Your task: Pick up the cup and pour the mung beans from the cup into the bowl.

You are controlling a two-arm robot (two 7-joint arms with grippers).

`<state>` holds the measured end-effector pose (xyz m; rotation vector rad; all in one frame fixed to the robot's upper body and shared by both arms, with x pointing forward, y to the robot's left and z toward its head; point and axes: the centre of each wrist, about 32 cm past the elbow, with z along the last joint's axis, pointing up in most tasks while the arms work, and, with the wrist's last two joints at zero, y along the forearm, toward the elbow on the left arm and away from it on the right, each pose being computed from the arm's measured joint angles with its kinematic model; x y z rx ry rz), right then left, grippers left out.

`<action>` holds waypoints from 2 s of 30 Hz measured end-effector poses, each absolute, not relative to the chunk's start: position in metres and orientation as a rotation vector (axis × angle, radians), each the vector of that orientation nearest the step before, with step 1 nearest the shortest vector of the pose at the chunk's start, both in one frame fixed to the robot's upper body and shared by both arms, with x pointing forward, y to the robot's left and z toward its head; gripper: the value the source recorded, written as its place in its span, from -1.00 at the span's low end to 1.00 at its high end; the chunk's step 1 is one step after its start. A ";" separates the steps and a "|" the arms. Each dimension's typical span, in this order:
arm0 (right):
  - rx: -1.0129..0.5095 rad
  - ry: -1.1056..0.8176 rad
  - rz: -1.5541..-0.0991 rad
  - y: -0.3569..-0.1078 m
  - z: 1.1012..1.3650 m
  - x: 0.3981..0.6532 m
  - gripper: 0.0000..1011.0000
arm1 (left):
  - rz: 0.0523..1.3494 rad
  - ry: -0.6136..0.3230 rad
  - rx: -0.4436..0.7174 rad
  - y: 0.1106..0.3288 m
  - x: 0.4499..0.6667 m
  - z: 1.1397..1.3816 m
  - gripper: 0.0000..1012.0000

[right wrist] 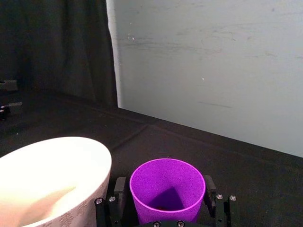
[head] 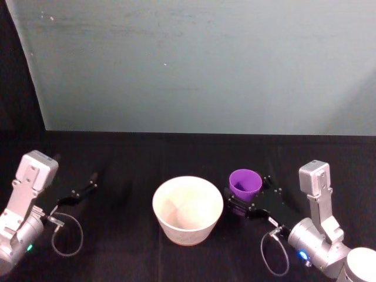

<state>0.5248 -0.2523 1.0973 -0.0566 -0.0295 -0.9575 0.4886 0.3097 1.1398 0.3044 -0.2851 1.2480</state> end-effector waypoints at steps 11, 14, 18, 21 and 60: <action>-0.055 -0.027 -0.960 -0.253 1.097 0.524 0.98 | 1.248 -0.285 0.304 0.310 0.489 1.140 1.00; -0.054 -0.027 -0.960 -0.253 1.097 0.524 0.89 | 1.248 -0.285 0.304 0.310 0.489 1.140 1.00; -0.054 -0.026 -0.960 -0.253 1.097 0.524 0.72 | 1.248 -0.285 0.304 0.310 0.489 1.140 1.00; -0.053 -0.025 -0.960 -0.253 1.097 0.524 0.59 | 1.248 -0.285 0.304 0.310 0.489 1.140 1.00; -0.007 -0.032 -0.946 -0.269 1.252 0.517 0.45 | 1.248 -0.285 0.304 0.310 0.489 1.140 1.00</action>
